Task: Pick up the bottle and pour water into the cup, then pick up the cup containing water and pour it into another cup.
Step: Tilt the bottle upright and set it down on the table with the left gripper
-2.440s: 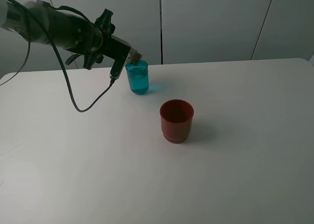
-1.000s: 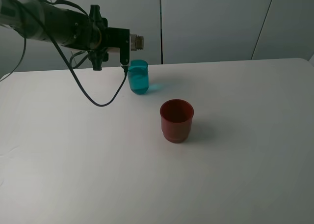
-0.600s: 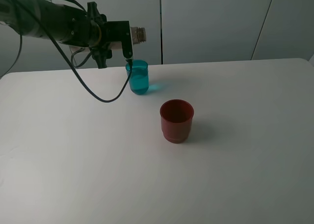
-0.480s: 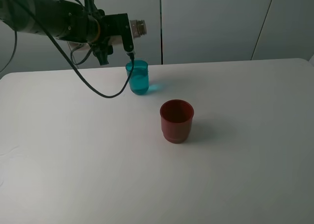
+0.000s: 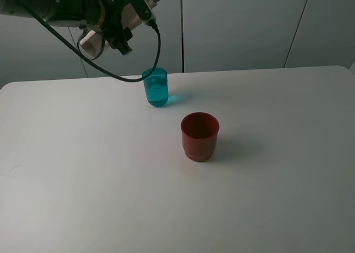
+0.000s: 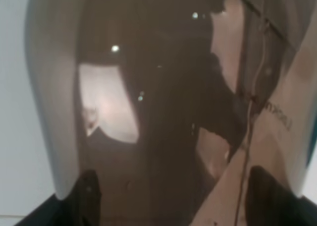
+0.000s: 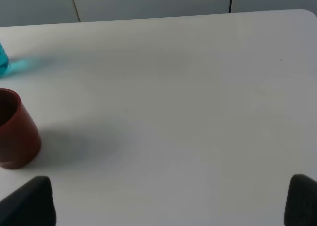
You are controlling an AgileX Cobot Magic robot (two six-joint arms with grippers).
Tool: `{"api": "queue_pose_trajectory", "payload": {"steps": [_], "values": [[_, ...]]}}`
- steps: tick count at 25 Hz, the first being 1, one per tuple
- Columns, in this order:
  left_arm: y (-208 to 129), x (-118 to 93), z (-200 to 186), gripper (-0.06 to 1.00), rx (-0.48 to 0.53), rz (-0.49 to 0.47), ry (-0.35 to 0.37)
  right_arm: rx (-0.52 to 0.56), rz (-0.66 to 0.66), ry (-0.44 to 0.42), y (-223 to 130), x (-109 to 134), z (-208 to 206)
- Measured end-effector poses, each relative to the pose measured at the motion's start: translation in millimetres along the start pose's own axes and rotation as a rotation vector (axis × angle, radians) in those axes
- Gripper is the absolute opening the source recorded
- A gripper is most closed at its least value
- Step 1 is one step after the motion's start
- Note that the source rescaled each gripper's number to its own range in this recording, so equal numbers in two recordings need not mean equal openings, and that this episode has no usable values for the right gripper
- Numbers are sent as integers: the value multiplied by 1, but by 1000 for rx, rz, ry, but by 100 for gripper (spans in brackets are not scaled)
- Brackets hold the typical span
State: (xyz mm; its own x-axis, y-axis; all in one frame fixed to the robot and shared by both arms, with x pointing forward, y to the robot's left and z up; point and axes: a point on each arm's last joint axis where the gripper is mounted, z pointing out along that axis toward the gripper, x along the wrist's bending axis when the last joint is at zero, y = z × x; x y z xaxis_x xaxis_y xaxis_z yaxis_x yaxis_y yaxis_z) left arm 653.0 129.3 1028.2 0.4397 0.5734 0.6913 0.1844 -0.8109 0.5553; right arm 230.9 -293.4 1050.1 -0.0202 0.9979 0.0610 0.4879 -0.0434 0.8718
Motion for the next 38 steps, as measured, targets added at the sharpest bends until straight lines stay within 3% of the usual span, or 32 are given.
{"api": "queue_pose_trajectory", "payload": {"steps": [10, 23, 29, 34, 38], "values": [[-28, 4, -30, 0, -40, -298, -74, 0, 0, 0, 0, 0, 0], [-65, 18, -39, 0, -41, -471, -119, 0, 0, 0, 0, 0, 0], [-84, 35, -38, 0, -75, -587, -139, 0, 0, 0, 0, 0, 0], [-105, 46, -38, 0, -136, -681, -121, 0, 0, 0, 0, 0, 0], [-124, 50, -41, 0, -227, -748, -33, 0, 0, 0, 0, 0, 0]]}}
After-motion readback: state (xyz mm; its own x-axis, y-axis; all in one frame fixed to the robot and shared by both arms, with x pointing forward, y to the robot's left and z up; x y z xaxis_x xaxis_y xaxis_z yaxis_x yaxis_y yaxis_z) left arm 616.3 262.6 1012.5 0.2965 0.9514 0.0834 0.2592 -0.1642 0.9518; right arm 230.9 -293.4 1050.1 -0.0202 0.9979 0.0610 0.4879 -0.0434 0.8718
